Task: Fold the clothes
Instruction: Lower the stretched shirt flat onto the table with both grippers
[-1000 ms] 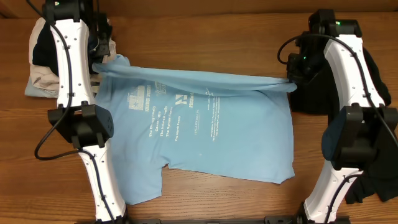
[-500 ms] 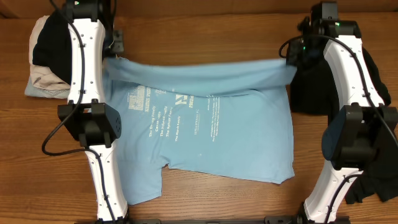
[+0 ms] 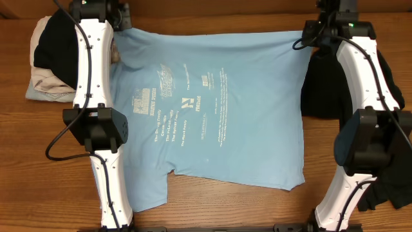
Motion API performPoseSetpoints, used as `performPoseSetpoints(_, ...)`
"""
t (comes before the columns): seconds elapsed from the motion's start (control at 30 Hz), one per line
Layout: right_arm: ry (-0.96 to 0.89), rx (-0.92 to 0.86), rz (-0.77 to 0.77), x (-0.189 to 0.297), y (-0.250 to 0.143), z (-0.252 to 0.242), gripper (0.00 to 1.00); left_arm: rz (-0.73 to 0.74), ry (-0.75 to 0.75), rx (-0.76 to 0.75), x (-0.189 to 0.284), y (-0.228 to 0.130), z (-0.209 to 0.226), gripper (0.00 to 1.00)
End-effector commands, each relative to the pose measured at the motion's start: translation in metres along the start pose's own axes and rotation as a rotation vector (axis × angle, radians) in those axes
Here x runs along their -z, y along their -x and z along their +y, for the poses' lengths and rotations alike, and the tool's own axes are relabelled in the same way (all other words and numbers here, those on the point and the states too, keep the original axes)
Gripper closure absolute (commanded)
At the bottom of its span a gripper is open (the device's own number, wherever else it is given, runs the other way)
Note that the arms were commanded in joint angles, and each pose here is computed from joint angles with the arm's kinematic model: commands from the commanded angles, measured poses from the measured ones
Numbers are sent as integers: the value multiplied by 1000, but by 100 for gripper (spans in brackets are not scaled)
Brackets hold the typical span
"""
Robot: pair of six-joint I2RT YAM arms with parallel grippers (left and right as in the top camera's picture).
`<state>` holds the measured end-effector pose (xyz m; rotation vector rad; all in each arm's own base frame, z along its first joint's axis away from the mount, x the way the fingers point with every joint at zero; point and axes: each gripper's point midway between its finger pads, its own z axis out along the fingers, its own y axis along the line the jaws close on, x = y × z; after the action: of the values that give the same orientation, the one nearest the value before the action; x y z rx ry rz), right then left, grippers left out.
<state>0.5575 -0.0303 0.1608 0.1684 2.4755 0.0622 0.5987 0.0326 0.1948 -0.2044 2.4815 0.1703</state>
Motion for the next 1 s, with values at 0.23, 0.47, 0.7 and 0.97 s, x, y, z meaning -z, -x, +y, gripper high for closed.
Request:
performPoseSetpoints(0.23,-24,-43,-75,17,25,-58,96,-161,-15,3,14,39,-19,96)
performPoseSetpoints(0.47,-16,-23,-85,17,27,-57,96,-222,-15,-33,16,54,-18,96)
performPoseSetpoints(0.7,2,-65,22,18,1,-53,96,-86,-2,-64,16,21,-15,96)
performPoseSetpoints(0.97,83,-89,169,24,-34,-37,96,93,12,-94,30,-23,-7,96)
